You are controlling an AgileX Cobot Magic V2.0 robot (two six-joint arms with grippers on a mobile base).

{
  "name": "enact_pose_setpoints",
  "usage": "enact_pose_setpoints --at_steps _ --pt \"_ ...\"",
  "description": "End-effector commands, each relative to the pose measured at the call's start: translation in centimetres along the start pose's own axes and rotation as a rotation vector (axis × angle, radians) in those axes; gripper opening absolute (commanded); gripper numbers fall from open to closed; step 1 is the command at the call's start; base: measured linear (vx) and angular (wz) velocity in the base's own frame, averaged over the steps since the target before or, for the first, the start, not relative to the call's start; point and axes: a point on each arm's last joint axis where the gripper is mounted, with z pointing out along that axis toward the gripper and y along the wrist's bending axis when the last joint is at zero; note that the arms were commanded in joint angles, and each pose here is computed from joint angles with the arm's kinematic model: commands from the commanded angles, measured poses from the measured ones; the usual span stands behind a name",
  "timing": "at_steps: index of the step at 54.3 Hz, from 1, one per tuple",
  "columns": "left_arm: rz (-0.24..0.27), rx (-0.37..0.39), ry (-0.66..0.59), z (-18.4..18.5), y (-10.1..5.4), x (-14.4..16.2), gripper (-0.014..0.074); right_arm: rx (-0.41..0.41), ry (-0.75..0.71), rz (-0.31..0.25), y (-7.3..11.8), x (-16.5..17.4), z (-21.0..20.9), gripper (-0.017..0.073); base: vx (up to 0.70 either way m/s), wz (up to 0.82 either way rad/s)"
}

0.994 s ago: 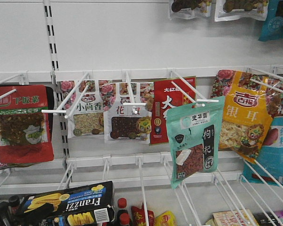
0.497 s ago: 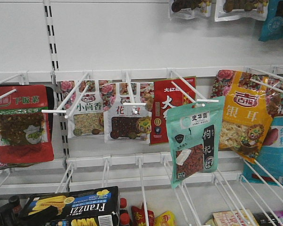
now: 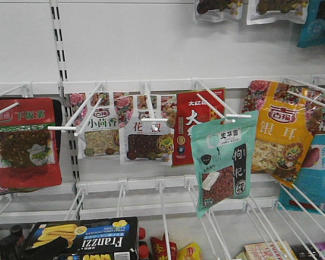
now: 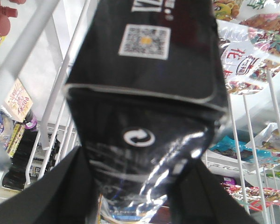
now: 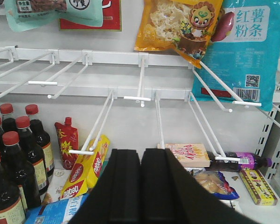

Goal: Pick snacks and fruit into basket

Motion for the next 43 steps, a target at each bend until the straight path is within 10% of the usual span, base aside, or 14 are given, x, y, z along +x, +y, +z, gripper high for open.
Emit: enact_pose_setpoints --at_steps 1,43 --pt "0.028 0.262 0.093 -0.27 -3.31 0.98 0.0001 0.017 -0.089 -0.002 -0.14 -0.58 -0.10 -0.0010 0.00 0.00" --pt "0.143 0.291 0.126 -0.38 -3.48 1.43 0.0001 0.017 -0.089 -0.002 -0.14 -0.58 -0.10 -0.0010 0.00 0.00"
